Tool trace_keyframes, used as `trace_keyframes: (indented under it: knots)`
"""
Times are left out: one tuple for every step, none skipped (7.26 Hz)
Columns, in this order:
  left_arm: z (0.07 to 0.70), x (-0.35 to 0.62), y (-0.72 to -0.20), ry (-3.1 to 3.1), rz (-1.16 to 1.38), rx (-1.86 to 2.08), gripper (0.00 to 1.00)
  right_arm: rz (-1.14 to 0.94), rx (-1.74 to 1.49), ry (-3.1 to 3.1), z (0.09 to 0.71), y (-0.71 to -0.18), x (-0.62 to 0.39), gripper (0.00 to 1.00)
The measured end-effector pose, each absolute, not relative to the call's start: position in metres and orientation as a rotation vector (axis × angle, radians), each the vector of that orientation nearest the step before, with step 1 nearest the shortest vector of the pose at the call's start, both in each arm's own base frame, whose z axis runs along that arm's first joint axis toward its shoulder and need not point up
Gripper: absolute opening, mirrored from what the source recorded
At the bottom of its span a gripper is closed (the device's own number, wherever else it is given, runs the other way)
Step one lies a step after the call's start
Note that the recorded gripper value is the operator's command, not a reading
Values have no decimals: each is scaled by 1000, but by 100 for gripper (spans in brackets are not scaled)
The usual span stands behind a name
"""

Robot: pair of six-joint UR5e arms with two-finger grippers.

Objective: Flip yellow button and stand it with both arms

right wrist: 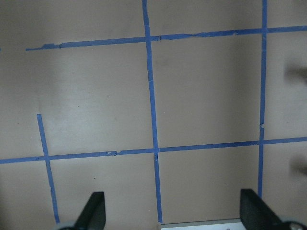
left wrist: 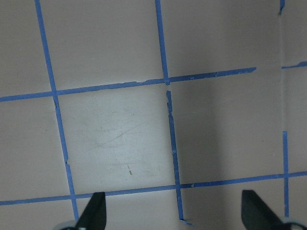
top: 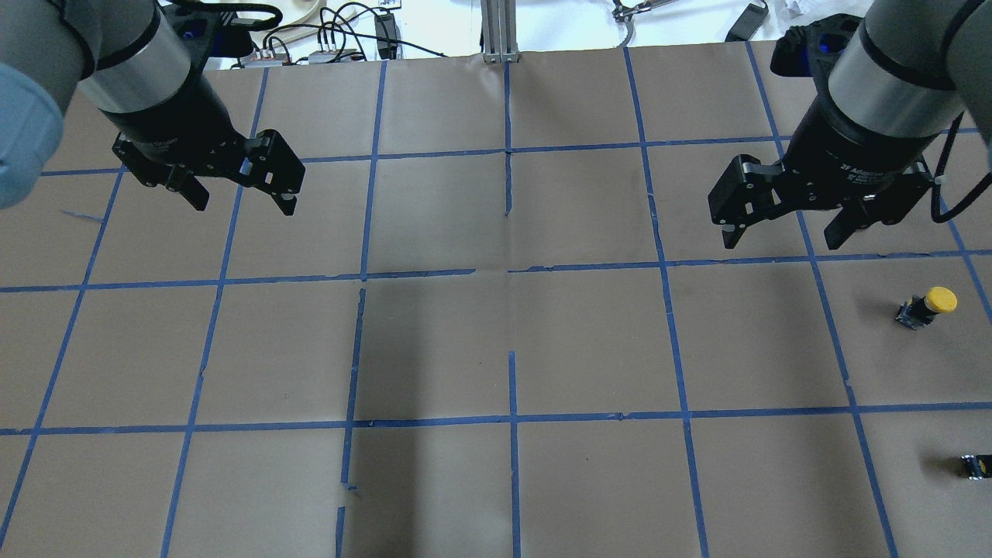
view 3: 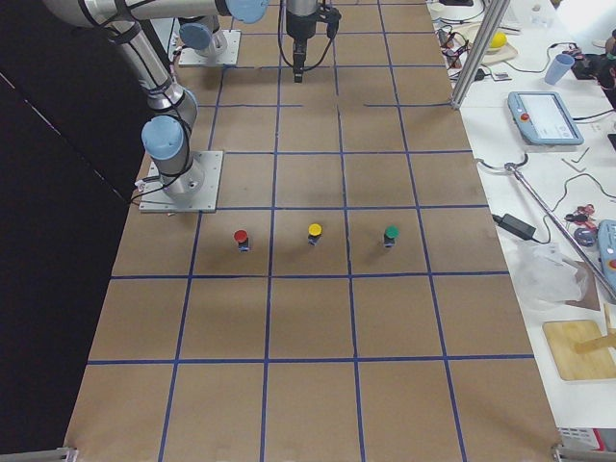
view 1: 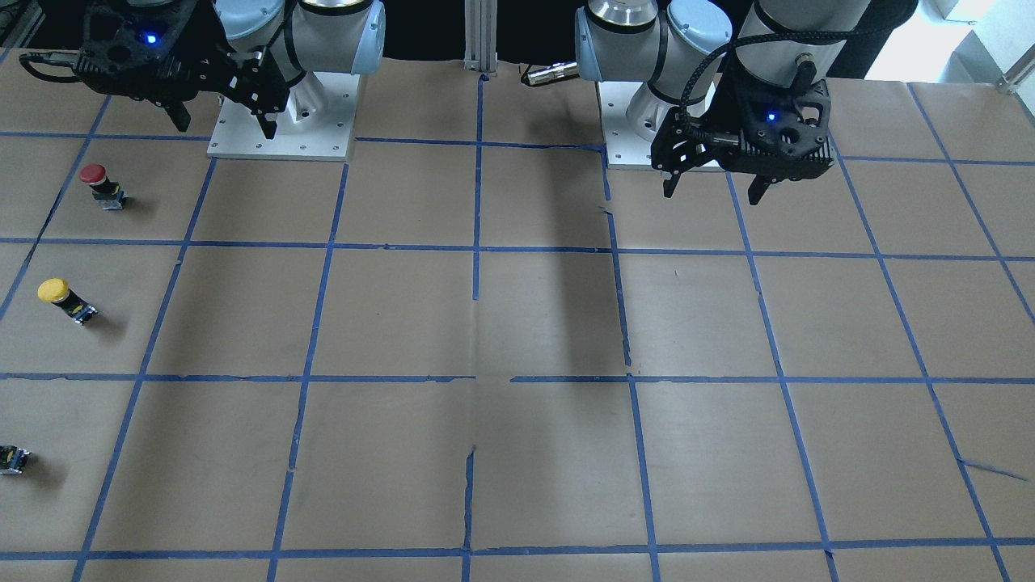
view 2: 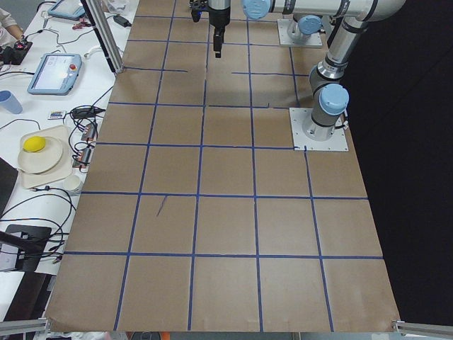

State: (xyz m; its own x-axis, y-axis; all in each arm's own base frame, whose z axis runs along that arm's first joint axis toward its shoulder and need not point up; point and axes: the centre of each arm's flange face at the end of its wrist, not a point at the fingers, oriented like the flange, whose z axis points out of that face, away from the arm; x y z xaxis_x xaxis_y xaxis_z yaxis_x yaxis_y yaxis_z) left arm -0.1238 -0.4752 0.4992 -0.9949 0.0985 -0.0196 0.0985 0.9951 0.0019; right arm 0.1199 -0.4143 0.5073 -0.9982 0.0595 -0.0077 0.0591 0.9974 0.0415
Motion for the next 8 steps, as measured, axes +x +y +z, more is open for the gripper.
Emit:
trace_keyframes:
  knots:
    - [500,-124,-475,3117,0,156,100,63,93,3121,506,-416,121,100]
    - [501,-124,-475,3116,-3,158,100,62,93,3119,505,-418,121,100]
    - [500,-124,-475,3116,0,158,100,63,94,3119,504,-420,121,100]
    - [498,-124,-475,3116,7,158,100,64,95,3126,504,-420,121,100]
    - [495,-124,-475,3117,16,158,100,65,95,3140,504,-420,119,100]
    - [491,-124,-475,3117,30,159,100,65,96,3147,504,-420,118,100]
    - [488,-123,-476,3117,41,158,100,66,96,3148,503,-420,118,100]
    - [486,-123,-477,3118,49,158,100,67,97,3149,503,-421,117,100]
